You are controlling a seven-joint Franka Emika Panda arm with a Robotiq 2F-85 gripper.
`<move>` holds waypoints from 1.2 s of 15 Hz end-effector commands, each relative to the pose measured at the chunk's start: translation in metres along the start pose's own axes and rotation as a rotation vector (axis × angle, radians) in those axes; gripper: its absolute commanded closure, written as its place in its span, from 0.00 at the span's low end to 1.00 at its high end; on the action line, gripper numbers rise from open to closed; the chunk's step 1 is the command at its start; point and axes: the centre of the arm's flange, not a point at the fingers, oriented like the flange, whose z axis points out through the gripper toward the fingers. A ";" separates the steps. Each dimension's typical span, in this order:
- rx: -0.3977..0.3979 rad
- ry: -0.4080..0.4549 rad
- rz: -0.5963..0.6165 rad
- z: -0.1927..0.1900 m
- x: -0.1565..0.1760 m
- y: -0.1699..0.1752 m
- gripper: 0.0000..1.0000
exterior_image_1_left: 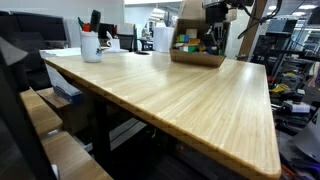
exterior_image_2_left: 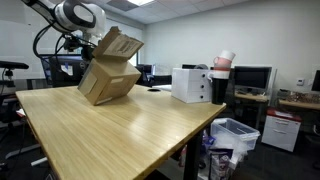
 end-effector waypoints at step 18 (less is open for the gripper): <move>-0.024 0.018 0.042 0.032 -0.016 -0.027 0.97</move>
